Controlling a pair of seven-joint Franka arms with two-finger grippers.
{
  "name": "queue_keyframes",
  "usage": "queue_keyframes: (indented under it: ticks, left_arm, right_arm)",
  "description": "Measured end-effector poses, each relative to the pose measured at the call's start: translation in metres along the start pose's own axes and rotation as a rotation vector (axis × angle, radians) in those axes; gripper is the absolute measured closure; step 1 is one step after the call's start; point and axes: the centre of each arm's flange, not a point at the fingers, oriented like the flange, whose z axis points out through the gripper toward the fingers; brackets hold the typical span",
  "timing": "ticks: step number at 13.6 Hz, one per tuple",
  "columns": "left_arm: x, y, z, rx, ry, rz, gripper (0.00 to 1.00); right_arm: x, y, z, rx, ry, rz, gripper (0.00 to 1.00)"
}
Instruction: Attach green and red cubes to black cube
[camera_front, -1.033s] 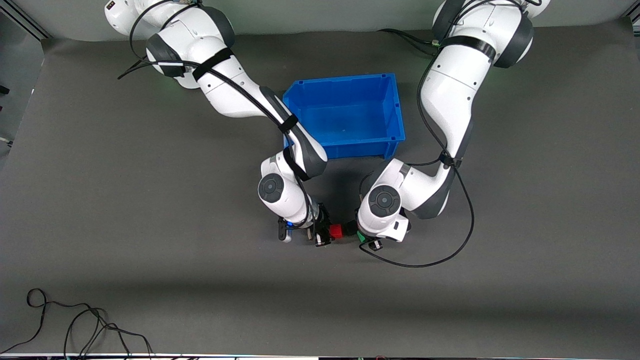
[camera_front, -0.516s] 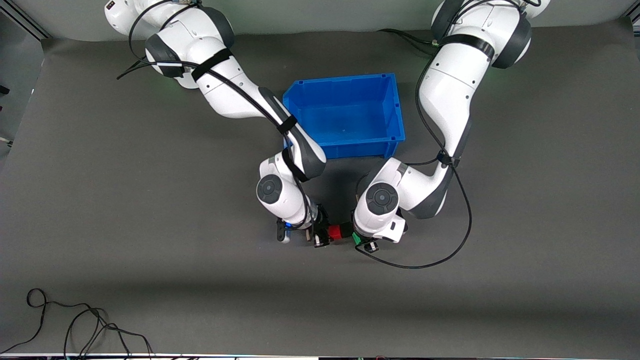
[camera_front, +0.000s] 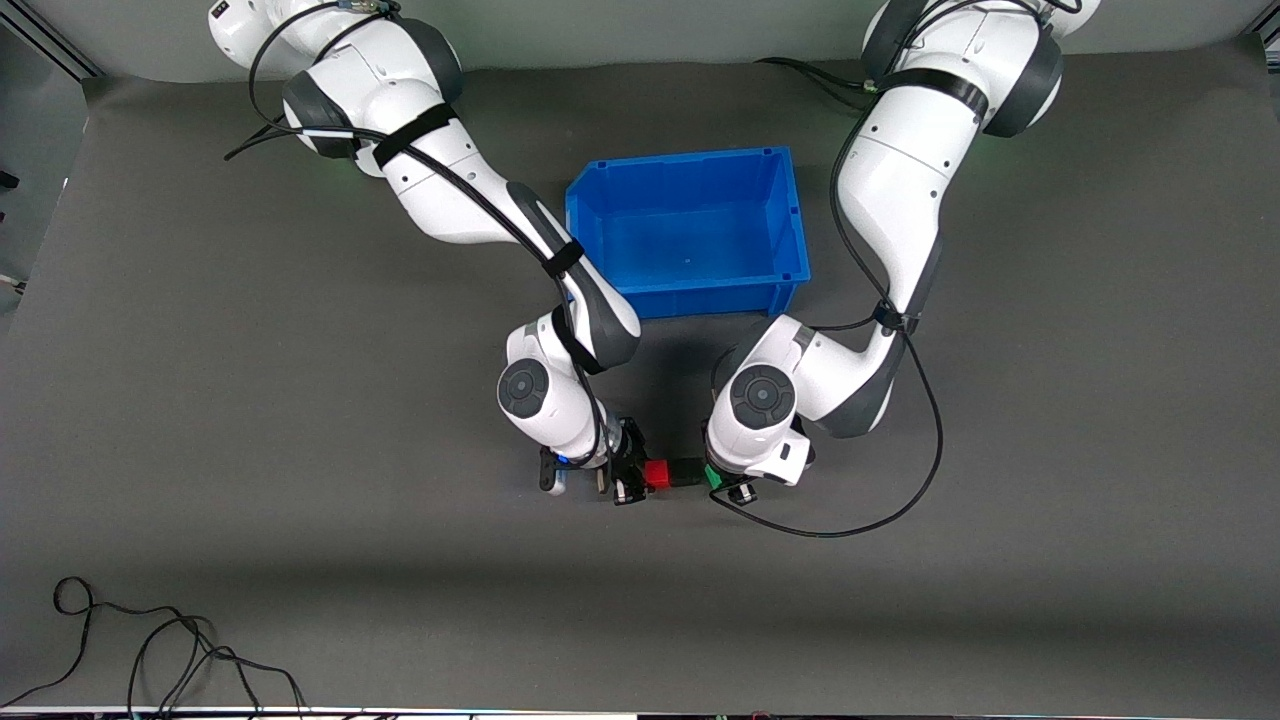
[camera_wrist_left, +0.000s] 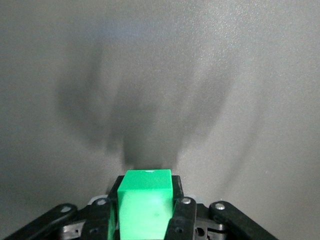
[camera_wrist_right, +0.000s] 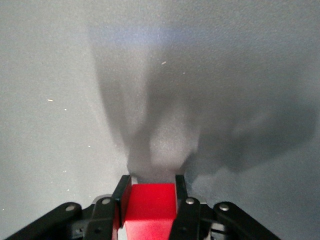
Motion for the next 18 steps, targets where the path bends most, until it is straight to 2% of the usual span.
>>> queue_keyframes:
  ticks: [10,11,16,18]
  left_arm:
    - [-0.014,-0.022,0.002,-0.011,0.011,0.063,0.6]
    - [-0.014,-0.022,0.003,-0.013,0.014,0.067,0.55]
    - [-0.013,-0.019,0.001,-0.04,0.045,0.101,0.0]
    - [-0.001,-0.012,-0.006,-0.029,0.13,0.185,0.0]
  right_arm:
    - [-0.003,0.002,0.001,0.002,0.0,-0.008,0.6]
    - [-0.004,0.002,0.001,0.001,-0.002,-0.009,0.6]
    - [-0.007,0.005,0.002,-0.003,-0.008,-0.01,0.6]
    - [-0.007,0.005,0.002,-0.003,-0.008,-0.01,0.6]
